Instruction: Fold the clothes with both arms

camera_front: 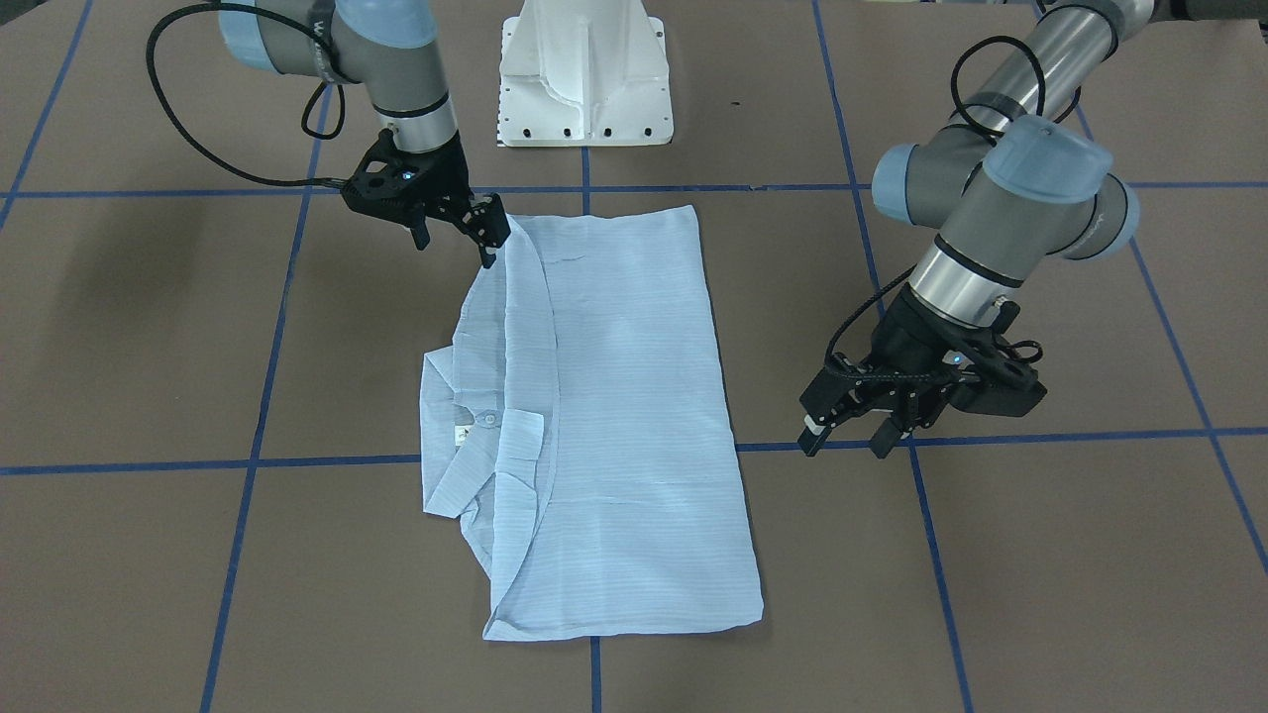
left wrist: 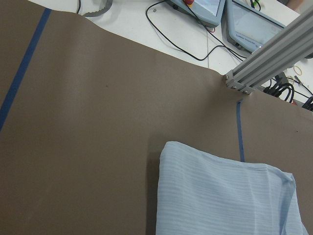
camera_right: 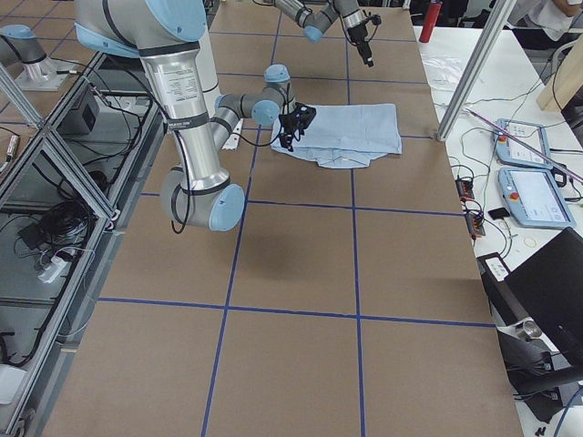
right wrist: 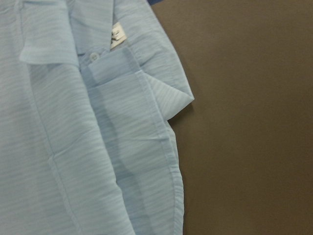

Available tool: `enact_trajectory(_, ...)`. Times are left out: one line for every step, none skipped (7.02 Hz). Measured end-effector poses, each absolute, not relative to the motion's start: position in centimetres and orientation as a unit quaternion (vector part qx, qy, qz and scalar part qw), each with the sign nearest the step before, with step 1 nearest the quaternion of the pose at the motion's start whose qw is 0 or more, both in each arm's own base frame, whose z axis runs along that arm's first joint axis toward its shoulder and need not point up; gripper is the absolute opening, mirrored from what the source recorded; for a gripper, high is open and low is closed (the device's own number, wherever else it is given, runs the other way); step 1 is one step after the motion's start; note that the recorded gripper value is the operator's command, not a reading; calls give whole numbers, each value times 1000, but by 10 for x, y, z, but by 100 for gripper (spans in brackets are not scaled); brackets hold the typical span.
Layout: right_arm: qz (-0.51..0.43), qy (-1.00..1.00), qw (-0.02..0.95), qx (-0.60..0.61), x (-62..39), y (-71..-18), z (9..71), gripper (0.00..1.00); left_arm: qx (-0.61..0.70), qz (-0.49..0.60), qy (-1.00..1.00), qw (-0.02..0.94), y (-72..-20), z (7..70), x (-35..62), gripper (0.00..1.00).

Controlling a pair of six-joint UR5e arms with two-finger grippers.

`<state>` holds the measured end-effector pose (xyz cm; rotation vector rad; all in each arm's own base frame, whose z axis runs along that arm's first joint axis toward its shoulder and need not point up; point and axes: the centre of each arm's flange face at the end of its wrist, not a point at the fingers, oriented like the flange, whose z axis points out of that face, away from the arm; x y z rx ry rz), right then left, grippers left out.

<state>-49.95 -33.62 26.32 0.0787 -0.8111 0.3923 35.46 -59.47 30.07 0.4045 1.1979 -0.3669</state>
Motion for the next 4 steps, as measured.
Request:
enact_trajectory(116,-381,915,62,-515,-331,255,100,189,-170,558,790,-594,299,354,100)
enact_trajectory(45,-372,923,82,-530,-322,251,100,189,-171,559,790,-593,299,353,100)
enact_trajectory(-19,-364,926,97,-543,-311,251,100,187,-172,558,790,-593,301,353,100)
enact_trajectory(-73,-356,925,109,-551,-304,253,100,185,-174,557,791,-591,305,353,100)
